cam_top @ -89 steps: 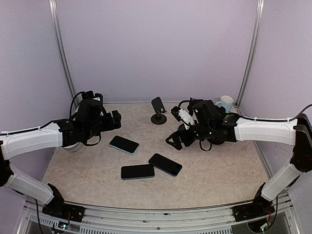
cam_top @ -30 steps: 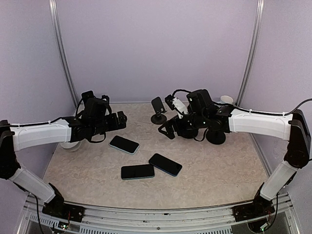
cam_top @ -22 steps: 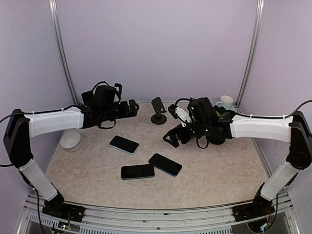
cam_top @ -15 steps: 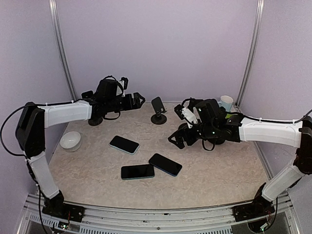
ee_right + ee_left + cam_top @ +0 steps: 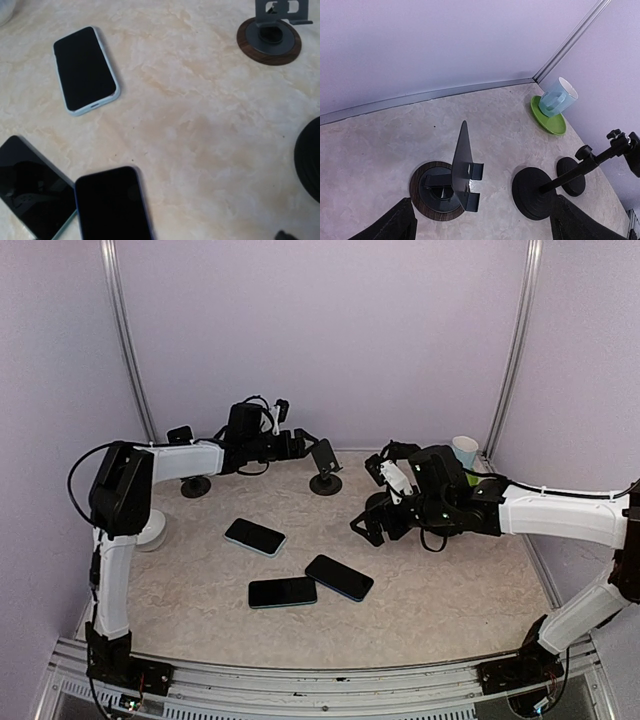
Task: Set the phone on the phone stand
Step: Pick up the phone stand from the center of the board, then place the phone stand at the center of the board.
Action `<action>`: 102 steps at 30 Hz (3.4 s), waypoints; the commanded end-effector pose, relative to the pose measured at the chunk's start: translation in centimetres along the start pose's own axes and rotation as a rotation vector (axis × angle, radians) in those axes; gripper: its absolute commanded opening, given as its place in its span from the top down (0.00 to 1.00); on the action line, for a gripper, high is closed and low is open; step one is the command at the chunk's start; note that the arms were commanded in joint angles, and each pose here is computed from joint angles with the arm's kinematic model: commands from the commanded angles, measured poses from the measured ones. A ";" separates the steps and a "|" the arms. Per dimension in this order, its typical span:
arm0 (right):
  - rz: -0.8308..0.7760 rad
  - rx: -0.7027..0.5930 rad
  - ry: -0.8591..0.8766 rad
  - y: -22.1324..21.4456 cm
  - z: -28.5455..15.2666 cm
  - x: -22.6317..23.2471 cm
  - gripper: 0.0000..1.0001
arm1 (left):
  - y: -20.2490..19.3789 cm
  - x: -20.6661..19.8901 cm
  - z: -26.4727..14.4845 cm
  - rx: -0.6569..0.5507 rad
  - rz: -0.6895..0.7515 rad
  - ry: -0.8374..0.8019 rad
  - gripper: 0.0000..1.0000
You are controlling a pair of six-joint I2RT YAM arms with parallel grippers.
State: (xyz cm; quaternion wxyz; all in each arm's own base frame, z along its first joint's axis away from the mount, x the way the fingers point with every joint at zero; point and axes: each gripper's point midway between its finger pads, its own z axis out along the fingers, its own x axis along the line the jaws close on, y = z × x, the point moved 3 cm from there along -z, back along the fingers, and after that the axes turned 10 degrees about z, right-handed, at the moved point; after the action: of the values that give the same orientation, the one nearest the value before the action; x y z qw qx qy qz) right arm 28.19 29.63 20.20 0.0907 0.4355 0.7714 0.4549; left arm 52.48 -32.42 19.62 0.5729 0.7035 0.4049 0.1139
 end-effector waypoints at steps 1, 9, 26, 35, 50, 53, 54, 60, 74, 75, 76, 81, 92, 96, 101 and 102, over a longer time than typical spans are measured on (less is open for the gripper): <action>0.017 -0.022 -0.003 0.3 -0.6 -0.2 0.00 | -0.5 0.3 2.0 -0.011 0.018 -0.044 0.11; 0.020 -0.007 0.003 0.1 -0.2 -0.1 0.00 | -1.8 1.3 3.6 -0.022 -0.001 -0.056 0.19; 0.030 0.006 0.005 -0.4 0.1 -0.2 0.00 | -2.2 1.9 6.4 -0.095 -0.043 -0.120 0.55; 0.026 0.009 0.003 -0.7 0.1 -0.3 0.00 | -1.7 2.1 6.4 -0.113 -0.044 -0.126 0.90; 0.021 0.013 -0.001 -1.0 0.1 -0.4 0.00 | 0.0 2.2 2.5 -0.083 -0.001 -0.134 1.00; 0.022 0.014 0.003 -1.1 0.1 -0.3 0.00 | 0.1 2.6 1.0 -0.069 0.001 -0.131 1.00; 0.023 0.014 0.004 -1.1 0.2 -0.3 0.00 | 0.0 2.8 0.6 -0.063 -0.002 -0.132 1.00; 0.022 0.025 0.023 -1.2 0.7 -0.1 0.00 | -0.8 4.2 -1.5 -0.016 0.030 -0.107 1.00; 0.024 0.030 0.023 -1.3 0.9 -0.1 0.00 | -1.4 10.0 -3.4 0.058 0.026 0.005 1.00; 0.023 0.031 0.022 -1.4 0.9 -0.1 0.00 | -1.5 10.2 -3.3 0.066 0.030 0.013 1.00; 0.023 0.030 0.020 -1.4 0.9 -0.2 0.00 | -1.7 10.4 -3.3 0.074 0.035 0.025 0.99; 0.019 0.030 0.020 -1.3 0.9 -0.1 0.00 | -2.1 11.4 -3.7 0.083 0.041 0.057 0.95; 0.023 0.027 0.019 -1.3 0.7 -0.2 0.00 | -1.6 11.7 -4.3 0.081 0.030 0.077 0.59; 0.024 0.024 0.021 -1.4 0.6 -0.1 0.00 | -1.2 11.7 -4.6 0.079 0.033 0.092 0.51; 0.026 0.029 0.025 -1.3 0.8 -0.1 0.00 | -0.1 11.1 -5.7 0.050 0.033 0.110 0.24; 0.025 0.029 0.027 -1.3 0.8 0.0 0.00 | 0.0 11.0 -6.0 0.043 0.037 0.116 0.17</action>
State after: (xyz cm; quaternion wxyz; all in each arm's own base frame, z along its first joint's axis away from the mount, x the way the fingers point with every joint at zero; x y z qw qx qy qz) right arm 27.69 29.77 18.48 0.0680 0.4420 0.7767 0.4436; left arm 56.36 -21.11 14.50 0.5138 0.7287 0.4354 0.1243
